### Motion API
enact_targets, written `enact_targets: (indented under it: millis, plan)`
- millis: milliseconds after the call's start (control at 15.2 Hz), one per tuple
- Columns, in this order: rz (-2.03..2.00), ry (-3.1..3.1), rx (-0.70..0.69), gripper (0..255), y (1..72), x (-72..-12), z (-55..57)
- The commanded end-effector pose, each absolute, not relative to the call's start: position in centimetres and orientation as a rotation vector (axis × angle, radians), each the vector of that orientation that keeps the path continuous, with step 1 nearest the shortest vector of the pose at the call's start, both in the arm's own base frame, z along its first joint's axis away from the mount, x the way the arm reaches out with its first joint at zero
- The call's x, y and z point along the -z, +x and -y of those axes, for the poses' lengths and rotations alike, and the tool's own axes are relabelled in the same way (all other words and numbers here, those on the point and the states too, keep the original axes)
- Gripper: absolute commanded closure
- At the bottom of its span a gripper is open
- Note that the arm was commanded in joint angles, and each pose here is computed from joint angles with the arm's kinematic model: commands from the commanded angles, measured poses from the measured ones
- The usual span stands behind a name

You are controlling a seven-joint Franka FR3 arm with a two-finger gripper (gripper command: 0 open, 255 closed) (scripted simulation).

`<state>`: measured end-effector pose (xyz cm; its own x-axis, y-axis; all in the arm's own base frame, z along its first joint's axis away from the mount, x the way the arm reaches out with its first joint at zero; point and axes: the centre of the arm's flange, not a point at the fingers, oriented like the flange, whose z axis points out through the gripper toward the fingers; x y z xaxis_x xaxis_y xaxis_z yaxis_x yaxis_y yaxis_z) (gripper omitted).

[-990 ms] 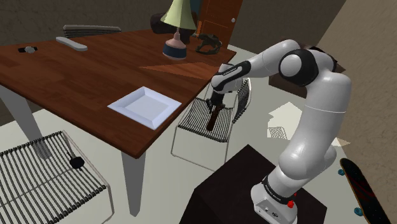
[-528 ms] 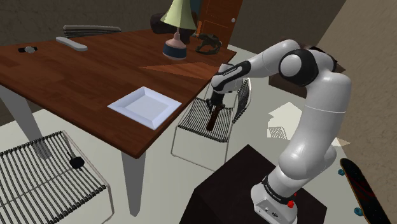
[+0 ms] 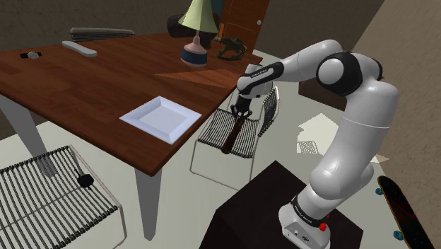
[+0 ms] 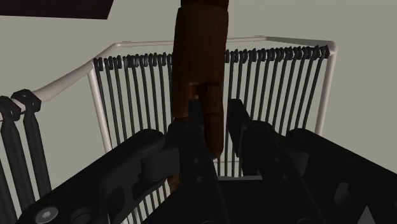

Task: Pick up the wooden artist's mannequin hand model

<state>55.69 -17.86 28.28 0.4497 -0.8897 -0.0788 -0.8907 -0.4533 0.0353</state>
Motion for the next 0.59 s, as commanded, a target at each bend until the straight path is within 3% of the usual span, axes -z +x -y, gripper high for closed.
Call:
enact_targets:
  millis: [0, 528]
  plan:
    - [-1.637, -2.665, -0.134, 255, 55.7, -29.4, 17.9]
    - [-1.637, -2.665, -0.134, 255, 55.7, -32.6, 17.9]
